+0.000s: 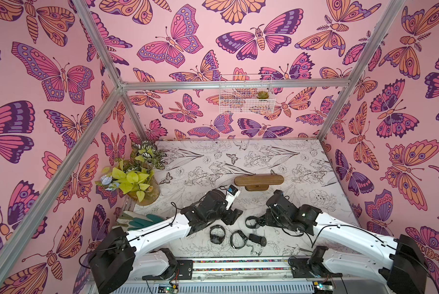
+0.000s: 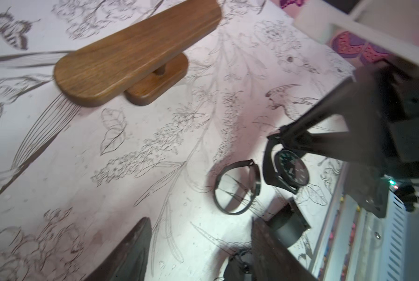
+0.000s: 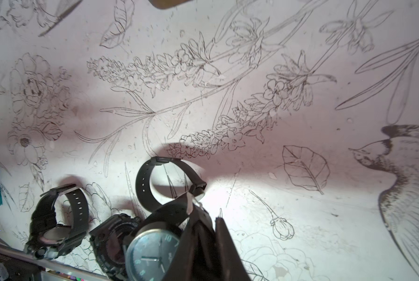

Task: Place watch on stand
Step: Pick up the watch at the center of the board.

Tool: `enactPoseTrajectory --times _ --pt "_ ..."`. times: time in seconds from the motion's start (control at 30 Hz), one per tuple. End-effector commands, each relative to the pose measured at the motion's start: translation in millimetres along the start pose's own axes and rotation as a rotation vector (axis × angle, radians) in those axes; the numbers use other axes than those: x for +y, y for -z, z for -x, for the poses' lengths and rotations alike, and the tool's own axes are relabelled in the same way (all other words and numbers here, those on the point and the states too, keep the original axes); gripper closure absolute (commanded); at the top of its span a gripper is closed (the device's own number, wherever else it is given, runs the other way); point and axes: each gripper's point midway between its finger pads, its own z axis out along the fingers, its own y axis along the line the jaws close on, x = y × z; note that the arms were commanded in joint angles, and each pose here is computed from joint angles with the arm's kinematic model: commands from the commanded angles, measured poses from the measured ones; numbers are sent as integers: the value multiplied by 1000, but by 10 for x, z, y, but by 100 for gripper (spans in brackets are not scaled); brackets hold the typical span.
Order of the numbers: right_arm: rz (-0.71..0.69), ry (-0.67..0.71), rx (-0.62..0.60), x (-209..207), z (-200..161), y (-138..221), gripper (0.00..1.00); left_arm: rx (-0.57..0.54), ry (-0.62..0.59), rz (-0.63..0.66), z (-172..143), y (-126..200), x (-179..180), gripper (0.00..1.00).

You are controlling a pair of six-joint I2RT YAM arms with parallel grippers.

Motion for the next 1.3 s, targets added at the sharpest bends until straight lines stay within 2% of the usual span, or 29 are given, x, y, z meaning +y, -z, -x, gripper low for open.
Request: enactPoseTrajectory --times 0.0,0.1,0.17,0.27,0.33,0.67,1.27 --pt "-55 56 -26 -74 74 150 83 -58 -156 -97 157 -26 -318 36" --pt "-55 77 -38 -32 139 234 83 -112 -296 -146 184 -30 -598 36" --pt "-41 85 -42 19 170 276 83 -150 -333 -187 220 -32 -729 34" --pt "-20 88 -49 84 206 309 83 -157 -333 -230 279 -51 -831 33" --pt "-3 88 -56 130 230 324 83 -111 -329 -242 177 -188 -843 32" --pt "75 84 -50 302 238 322 83 -70 -306 -255 181 -398 -889 28" --pt "119 65 -41 391 218 275 83 -22 -293 -258 118 -590 -884 41"
